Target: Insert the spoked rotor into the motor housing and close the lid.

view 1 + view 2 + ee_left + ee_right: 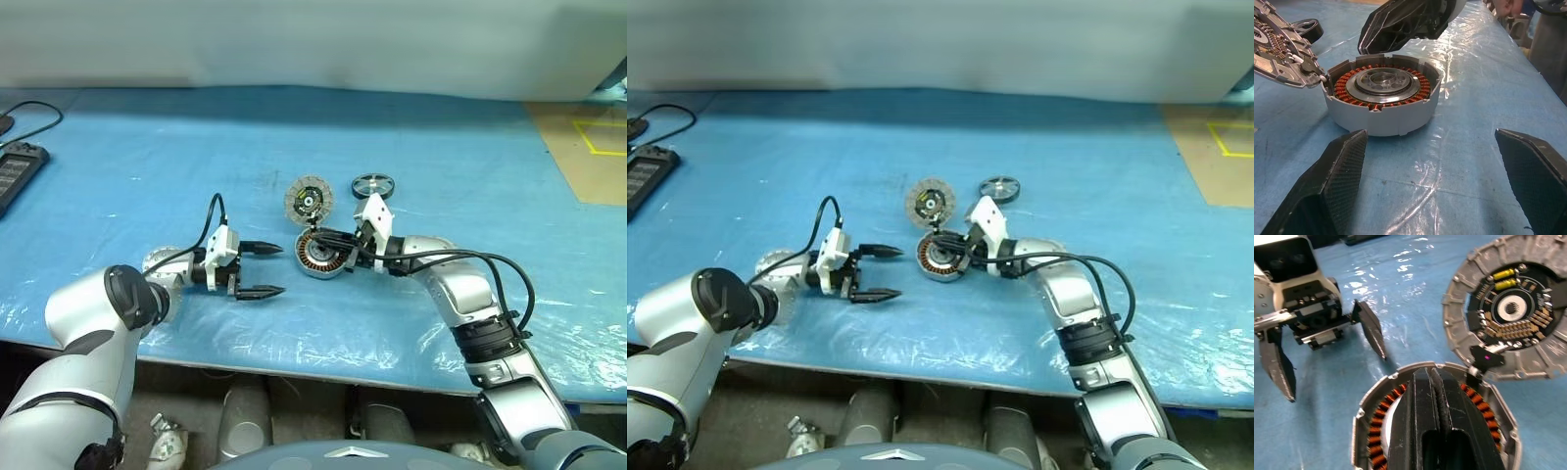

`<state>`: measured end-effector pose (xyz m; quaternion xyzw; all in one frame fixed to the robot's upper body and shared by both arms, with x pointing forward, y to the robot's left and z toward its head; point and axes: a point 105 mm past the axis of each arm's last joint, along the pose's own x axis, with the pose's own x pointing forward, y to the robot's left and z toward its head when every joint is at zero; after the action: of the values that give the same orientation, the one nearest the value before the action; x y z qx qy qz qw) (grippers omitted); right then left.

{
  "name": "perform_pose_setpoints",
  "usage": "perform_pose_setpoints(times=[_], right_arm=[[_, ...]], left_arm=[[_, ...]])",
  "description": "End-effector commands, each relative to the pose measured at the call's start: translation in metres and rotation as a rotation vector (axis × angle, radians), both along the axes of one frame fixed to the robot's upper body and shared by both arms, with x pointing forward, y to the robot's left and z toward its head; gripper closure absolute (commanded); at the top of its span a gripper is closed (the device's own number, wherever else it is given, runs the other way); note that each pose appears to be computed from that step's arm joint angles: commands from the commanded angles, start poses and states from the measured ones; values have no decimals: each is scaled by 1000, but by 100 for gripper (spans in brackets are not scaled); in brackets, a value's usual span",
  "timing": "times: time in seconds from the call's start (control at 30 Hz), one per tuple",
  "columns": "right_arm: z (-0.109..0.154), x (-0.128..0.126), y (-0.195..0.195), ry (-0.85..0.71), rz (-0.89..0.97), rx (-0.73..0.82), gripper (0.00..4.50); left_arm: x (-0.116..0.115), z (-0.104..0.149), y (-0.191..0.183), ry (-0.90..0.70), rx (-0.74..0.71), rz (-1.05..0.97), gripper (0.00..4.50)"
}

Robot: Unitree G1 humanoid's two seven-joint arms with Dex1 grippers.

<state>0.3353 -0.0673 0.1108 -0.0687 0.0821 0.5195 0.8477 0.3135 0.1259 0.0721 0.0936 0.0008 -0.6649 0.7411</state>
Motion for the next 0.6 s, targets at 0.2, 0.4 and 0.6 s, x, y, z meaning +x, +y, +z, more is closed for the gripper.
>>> perform_pose_setpoints(times=[0.2,0.4,0.6], right_arm=[[6,-4,2,-48,49,-22,448],[3,-11,9,-35,71,-14,448],[-15,-9,4,-1,50,-75,448]], left_arm=[[0,-1,3,6,-7,23,10],[-3,-5,6,13,-2,32,10],[-4,-6,9,13,8,38,10]])
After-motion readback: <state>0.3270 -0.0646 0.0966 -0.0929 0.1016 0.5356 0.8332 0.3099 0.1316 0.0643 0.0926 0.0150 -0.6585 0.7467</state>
